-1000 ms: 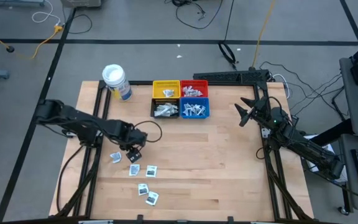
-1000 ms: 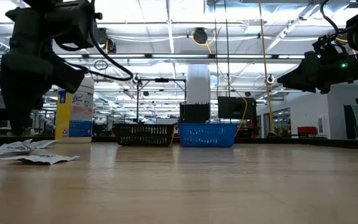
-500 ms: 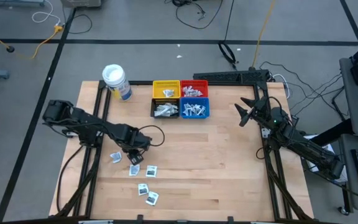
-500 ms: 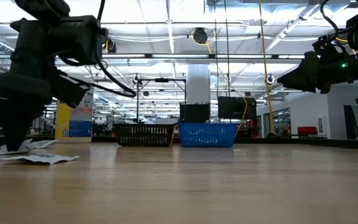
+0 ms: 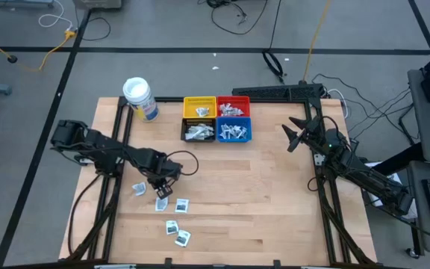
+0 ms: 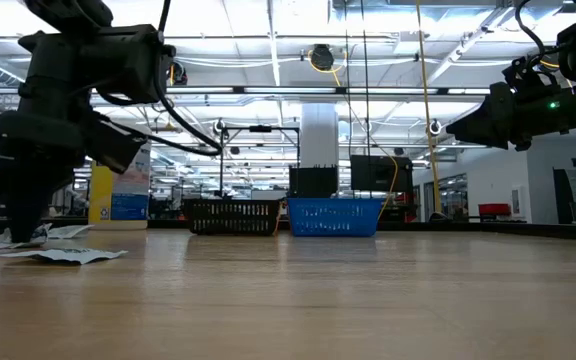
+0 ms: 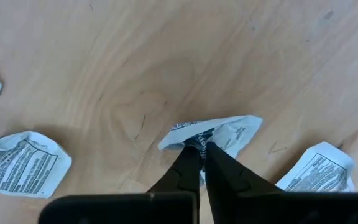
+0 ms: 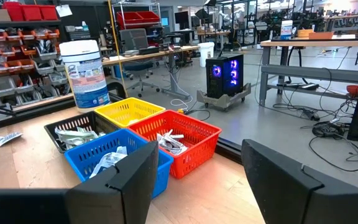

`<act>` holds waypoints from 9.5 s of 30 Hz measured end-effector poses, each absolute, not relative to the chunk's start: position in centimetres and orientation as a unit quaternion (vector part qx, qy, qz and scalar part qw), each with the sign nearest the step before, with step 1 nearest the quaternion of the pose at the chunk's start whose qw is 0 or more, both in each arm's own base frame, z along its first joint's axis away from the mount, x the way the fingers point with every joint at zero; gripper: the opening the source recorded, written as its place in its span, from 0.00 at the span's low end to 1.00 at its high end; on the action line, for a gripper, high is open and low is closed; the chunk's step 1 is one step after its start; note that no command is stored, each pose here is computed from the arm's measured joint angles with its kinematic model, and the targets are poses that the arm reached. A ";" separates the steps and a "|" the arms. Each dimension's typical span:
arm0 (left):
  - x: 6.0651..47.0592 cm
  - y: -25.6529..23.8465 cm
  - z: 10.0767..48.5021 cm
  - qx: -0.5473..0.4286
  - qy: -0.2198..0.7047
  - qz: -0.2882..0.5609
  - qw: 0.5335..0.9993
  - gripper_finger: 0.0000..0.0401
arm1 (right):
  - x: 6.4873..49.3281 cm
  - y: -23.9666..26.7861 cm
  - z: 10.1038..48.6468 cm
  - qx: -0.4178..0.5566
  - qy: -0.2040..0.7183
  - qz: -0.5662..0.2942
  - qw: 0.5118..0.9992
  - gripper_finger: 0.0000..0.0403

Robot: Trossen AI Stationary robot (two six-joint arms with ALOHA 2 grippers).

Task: Pick & Place First Aid Supplies
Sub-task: Put the gray towelette pack into the yellow basket

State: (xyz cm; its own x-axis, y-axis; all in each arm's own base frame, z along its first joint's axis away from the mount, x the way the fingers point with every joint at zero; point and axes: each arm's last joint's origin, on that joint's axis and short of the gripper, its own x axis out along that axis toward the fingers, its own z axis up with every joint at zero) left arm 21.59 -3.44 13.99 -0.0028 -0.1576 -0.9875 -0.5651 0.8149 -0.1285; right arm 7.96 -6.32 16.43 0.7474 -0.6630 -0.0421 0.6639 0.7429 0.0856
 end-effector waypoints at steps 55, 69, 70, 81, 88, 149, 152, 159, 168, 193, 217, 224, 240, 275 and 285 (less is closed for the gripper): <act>28.9 19.8 27.1 -0.348 0.640 0.206 0.653 0.01 | 8.0 -6.3 16.4 0.048 0.004 -0.355 0.934 0.57; 30.8 26.6 28.9 -0.356 0.600 0.232 0.678 0.02 | 8.0 -6.3 16.4 0.048 0.005 -0.355 0.934 0.57; 30.8 26.9 29.0 -0.356 0.599 0.234 0.679 0.01 | 8.0 -6.3 16.4 0.048 0.005 -0.355 0.934 0.57; 32.7 29.7 24.1 -0.329 0.608 0.260 0.674 0.02 | 8.0 -6.3 16.4 0.048 0.005 -0.355 0.934 0.57; 34.0 30.5 20.4 -0.309 0.628 0.256 0.667 0.02 | 8.0 -6.3 16.4 0.048 0.005 -0.355 0.934 0.57; 38.4 14.7 26.9 -0.112 0.710 0.032 0.694 0.67 | 8.0 -6.3 16.4 0.048 0.005 -0.355 0.934 0.57; 39.5 11.8 26.9 -0.071 0.714 -0.001 0.697 0.67 | 8.0 -6.3 16.4 0.048 0.005 -0.355 0.934 0.57; 40.9 4.6 26.9 0.001 0.719 -0.061 0.693 0.67 | 8.0 -6.3 16.4 0.048 0.005 -0.355 0.934 0.57; 41.1 -3.2 26.9 0.024 0.722 -0.080 0.687 0.67 | 8.0 -6.3 16.4 0.048 0.004 -0.355 0.934 0.57; 31.3 -10.2 24.9 0.029 0.694 -0.126 0.709 0.67 | 8.0 -6.3 16.4 0.048 0.005 -0.355 0.934 0.57; 30.5 -12.0 15.0 0.038 0.682 -0.093 0.724 0.67 | 8.0 -6.3 16.4 0.048 0.005 -0.355 0.934 0.57; 30.9 -12.1 14.2 0.037 0.678 -0.089 0.729 0.67 | 8.0 -6.3 16.4 0.048 0.005 -0.355 0.934 0.57; 31.2 -11.7 14.2 0.031 0.673 -0.104 0.732 0.03 | 8.0 -6.3 16.4 0.048 0.005 -0.355 0.934 0.57; 28.3 5.7 29.1 -0.041 0.613 -0.008 0.789 0.02 | 8.0 -6.3 16.4 0.048 0.005 -0.355 0.933 0.57; 24.1 16.0 29.1 -0.167 0.594 0.162 0.770 0.02 | 8.0 -6.3 16.4 0.048 0.005 -0.355 0.934 0.57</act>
State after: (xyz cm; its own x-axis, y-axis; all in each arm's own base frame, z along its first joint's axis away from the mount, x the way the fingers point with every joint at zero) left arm 24.08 15.97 29.09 0.2431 0.0505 -0.9687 -0.4478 0.8917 -0.0659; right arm 7.97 -6.32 16.43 0.7474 -0.6630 -0.0426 0.6639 0.7429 0.0858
